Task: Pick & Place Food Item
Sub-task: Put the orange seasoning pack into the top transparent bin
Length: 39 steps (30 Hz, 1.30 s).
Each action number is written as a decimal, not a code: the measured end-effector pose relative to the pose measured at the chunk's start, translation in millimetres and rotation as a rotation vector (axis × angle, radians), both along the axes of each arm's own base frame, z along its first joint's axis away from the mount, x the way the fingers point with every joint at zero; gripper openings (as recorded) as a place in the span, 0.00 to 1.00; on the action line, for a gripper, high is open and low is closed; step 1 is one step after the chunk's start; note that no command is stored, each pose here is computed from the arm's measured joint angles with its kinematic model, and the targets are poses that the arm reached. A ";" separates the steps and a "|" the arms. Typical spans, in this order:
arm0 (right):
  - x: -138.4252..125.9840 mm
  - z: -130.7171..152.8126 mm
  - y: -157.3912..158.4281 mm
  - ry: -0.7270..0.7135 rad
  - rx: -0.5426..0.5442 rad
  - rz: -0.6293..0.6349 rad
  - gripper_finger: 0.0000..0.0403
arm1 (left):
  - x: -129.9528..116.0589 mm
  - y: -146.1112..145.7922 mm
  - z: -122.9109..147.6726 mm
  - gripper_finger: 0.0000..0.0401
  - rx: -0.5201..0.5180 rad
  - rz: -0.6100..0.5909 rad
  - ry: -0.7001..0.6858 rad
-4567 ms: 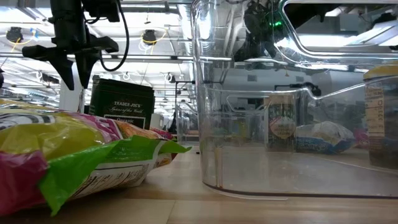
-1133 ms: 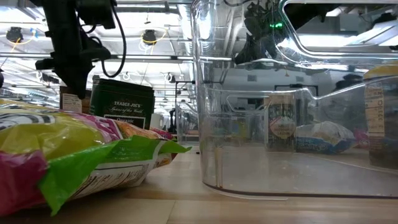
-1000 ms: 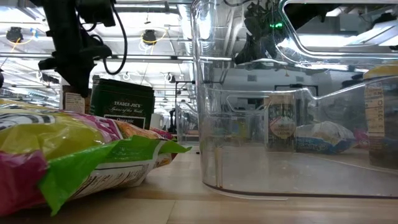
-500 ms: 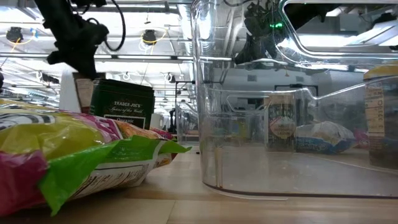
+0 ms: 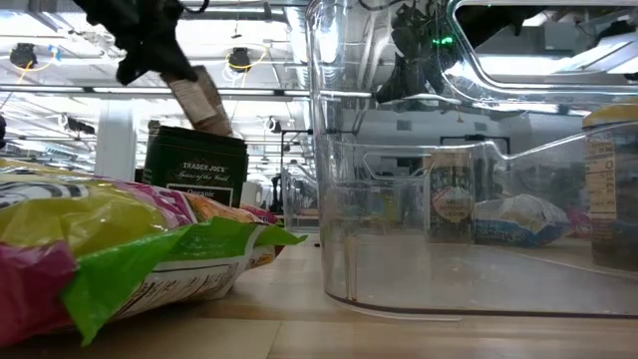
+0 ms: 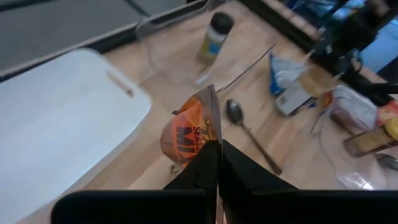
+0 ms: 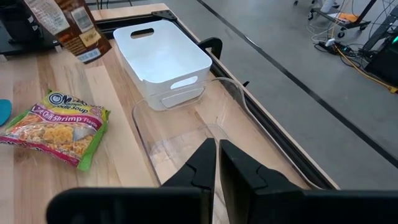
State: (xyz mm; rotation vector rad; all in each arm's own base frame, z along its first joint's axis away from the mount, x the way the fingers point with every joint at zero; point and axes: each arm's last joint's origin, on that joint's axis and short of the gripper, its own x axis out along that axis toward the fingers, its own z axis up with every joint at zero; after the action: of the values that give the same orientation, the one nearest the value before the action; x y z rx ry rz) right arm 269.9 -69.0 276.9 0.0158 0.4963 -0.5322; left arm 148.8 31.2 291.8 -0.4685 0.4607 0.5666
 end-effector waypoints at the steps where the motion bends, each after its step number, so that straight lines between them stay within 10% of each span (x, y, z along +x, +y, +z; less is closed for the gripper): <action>1: 0.0 0.0 0.0 0.000 0.000 0.000 0.04 | 1.5 -0.5 1.2 0.00 0.018 -0.015 -0.008; 23: 0.0 -0.1 0.0 0.000 0.001 0.000 0.04 | 36.7 2.3 42.3 0.00 0.243 -0.076 -0.448; 39: 0.0 0.0 0.0 -0.003 0.006 -0.003 0.04 | 99.3 44.8 10.8 0.00 0.370 -0.015 -0.416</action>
State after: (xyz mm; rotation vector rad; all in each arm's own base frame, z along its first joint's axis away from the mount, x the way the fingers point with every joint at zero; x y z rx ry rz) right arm 269.9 -69.0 276.8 0.0233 0.4947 -0.5337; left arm 248.0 76.0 302.6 -0.2170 -0.0408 0.5090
